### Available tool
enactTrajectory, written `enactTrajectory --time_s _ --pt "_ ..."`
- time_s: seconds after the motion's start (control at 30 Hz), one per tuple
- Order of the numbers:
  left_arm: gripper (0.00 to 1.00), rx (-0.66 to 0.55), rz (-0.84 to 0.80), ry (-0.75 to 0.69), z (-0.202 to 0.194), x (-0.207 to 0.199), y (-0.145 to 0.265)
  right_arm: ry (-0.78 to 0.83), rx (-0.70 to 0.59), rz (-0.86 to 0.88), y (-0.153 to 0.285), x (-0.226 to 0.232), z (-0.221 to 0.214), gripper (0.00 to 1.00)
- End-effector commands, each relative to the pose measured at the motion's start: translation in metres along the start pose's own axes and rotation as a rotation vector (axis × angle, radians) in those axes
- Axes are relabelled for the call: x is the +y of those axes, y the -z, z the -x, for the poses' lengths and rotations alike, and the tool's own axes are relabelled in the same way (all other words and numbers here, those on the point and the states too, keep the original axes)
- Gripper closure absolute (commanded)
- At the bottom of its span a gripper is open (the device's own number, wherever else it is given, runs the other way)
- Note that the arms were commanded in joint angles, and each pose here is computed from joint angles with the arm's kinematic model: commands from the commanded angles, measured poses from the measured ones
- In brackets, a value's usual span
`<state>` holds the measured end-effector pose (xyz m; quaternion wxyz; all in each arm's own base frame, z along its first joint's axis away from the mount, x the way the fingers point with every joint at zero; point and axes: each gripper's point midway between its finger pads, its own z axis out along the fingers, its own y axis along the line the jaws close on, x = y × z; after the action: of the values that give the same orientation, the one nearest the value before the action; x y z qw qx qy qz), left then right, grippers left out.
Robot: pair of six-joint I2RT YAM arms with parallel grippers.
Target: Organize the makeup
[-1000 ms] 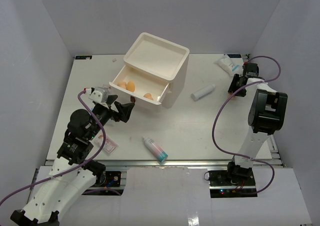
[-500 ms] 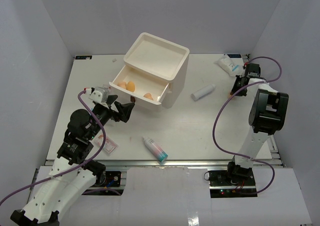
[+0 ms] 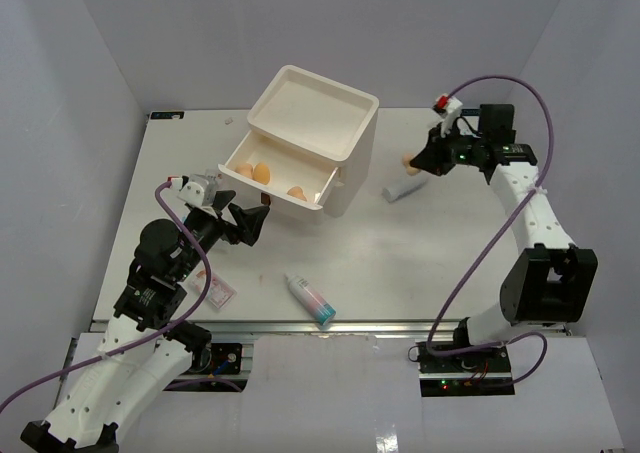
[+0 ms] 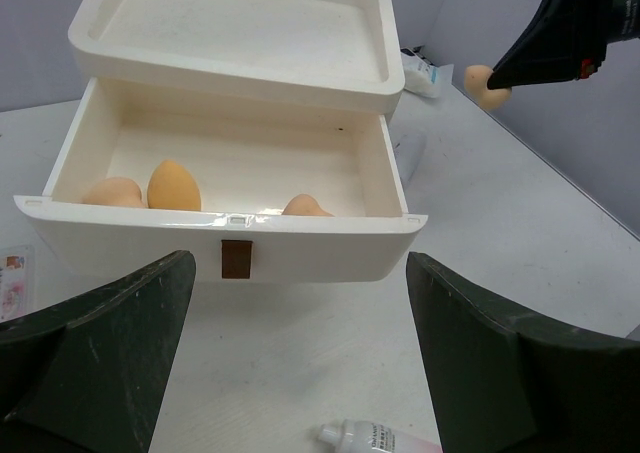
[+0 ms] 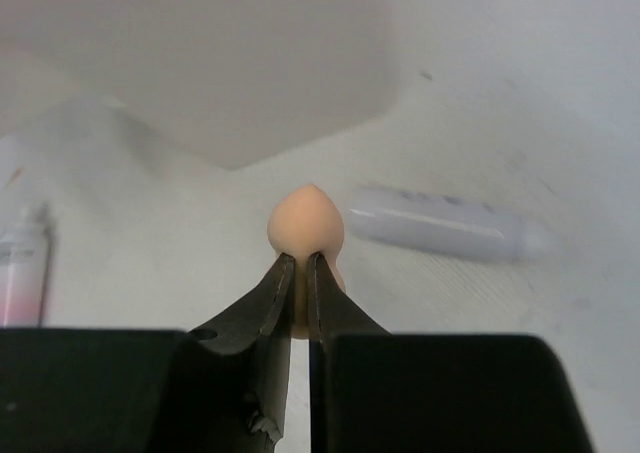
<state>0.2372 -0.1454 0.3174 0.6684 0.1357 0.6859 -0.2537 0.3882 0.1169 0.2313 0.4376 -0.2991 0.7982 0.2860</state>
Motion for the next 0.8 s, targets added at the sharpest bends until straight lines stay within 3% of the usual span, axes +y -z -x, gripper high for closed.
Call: enactTrajectory --time_s 0.0,0.1,0.43,0.67,0.77 --pt "0.02 -0.005 -0.007 0.003 0.001 -0.001 0.000 0.411 -0.058 0.325 -0.005 0.119 0.036 0.92" --pt "0.02 -0.004 -0.002 0.005 0.000 0.000 0.000 0.554 -0.076 0.476 -0.014 0.189 0.055 0.92" --pt "0.02 0.016 0.018 0.007 -0.006 0.004 -0.003 0.631 -0.030 0.559 -0.069 0.247 0.081 0.92" --pt "0.02 0.030 0.030 0.007 -0.010 0.007 -0.006 0.562 0.034 0.307 -0.125 0.224 0.080 0.84" --pt "0.02 0.036 0.032 0.008 -0.012 0.008 -0.007 0.546 0.051 0.249 -0.137 0.212 0.080 0.72"
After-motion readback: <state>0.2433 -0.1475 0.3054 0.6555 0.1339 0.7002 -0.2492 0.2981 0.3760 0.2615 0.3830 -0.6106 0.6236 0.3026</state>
